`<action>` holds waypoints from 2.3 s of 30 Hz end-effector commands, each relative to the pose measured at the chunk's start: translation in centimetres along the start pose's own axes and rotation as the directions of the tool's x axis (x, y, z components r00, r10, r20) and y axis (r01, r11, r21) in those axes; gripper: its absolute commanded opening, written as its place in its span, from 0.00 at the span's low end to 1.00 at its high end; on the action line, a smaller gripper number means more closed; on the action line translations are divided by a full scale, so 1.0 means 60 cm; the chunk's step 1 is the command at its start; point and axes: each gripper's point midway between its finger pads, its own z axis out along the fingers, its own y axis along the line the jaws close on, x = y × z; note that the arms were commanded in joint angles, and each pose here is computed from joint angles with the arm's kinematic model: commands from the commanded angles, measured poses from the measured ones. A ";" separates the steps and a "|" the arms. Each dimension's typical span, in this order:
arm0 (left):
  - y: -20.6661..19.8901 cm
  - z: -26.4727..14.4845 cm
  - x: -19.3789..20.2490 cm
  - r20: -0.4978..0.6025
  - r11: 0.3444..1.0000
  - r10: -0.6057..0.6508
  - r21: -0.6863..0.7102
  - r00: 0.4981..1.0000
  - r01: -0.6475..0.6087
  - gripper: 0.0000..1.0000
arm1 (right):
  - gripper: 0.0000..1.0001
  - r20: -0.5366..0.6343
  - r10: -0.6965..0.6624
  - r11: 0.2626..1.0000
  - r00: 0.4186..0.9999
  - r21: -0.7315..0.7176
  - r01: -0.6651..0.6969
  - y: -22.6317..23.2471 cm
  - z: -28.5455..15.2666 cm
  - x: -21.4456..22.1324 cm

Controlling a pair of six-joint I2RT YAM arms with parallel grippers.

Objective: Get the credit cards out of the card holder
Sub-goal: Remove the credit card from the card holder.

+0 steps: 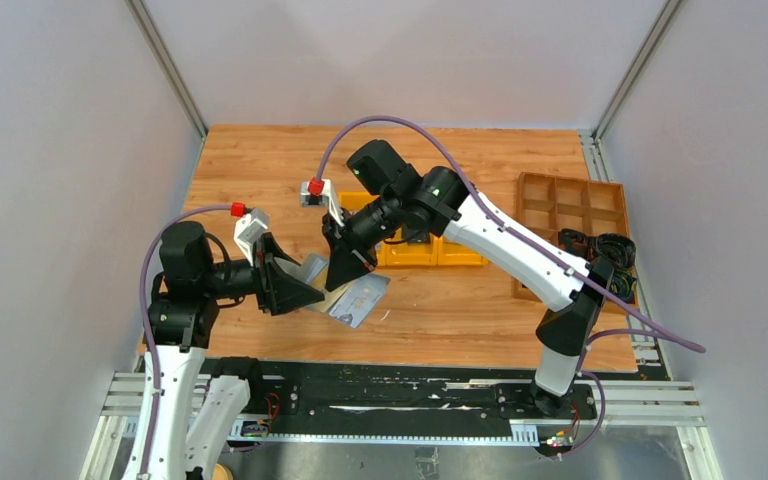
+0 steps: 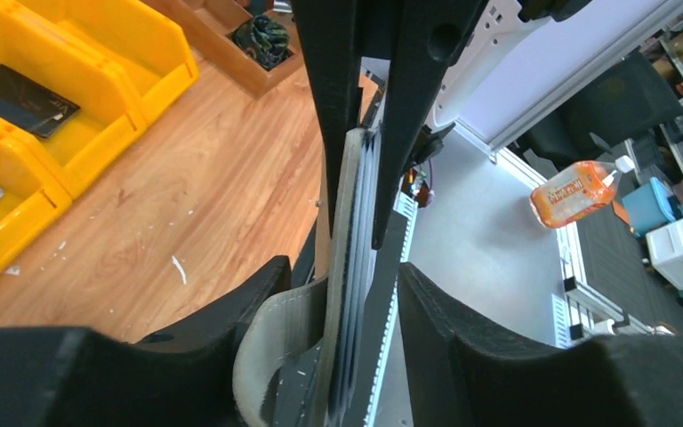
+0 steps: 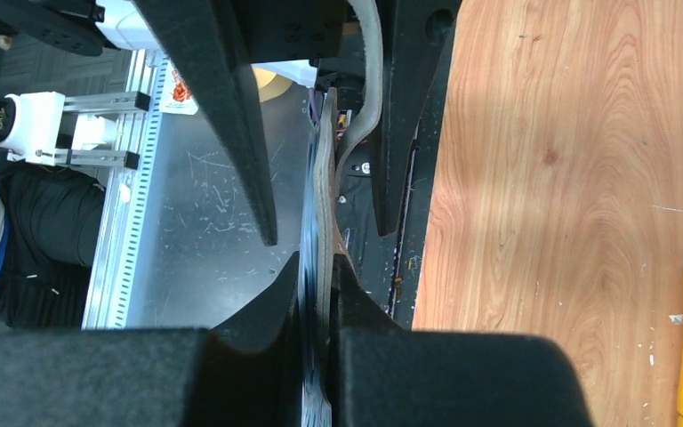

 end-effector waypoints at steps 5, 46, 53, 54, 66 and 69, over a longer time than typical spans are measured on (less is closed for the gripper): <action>0.009 0.009 0.015 -0.044 1.000 0.007 0.012 0.999 -0.006 0.17 | 0.02 0.022 -0.060 0.994 0.998 -0.094 0.062 0.046 -0.012 -0.021; -0.001 0.022 -0.039 0.015 0.981 -0.192 0.036 0.981 0.191 0.61 | 0.00 0.167 0.100 0.972 0.981 -0.227 -0.060 0.055 -0.050 0.014; -0.024 0.018 -0.002 -0.066 0.969 -0.215 0.109 0.974 0.222 0.46 | 0.00 0.147 0.095 0.971 0.985 -0.233 -0.059 0.047 -0.042 0.008; -0.025 0.018 -0.001 -0.069 0.969 -0.212 0.114 0.975 0.218 0.38 | 0.00 0.144 0.095 0.970 0.985 -0.236 -0.059 0.045 -0.040 0.008; 0.029 0.029 -0.040 0.010 0.983 -0.180 -0.044 0.984 0.180 0.00 | 0.57 0.413 0.128 0.964 0.902 0.162 -0.211 -0.057 -0.175 -0.037; 0.042 0.031 -0.062 0.083 0.978 -0.179 -0.092 0.980 0.187 0.00 | 0.60 0.516 0.077 0.935 0.853 0.261 -0.242 -0.060 -0.212 -0.045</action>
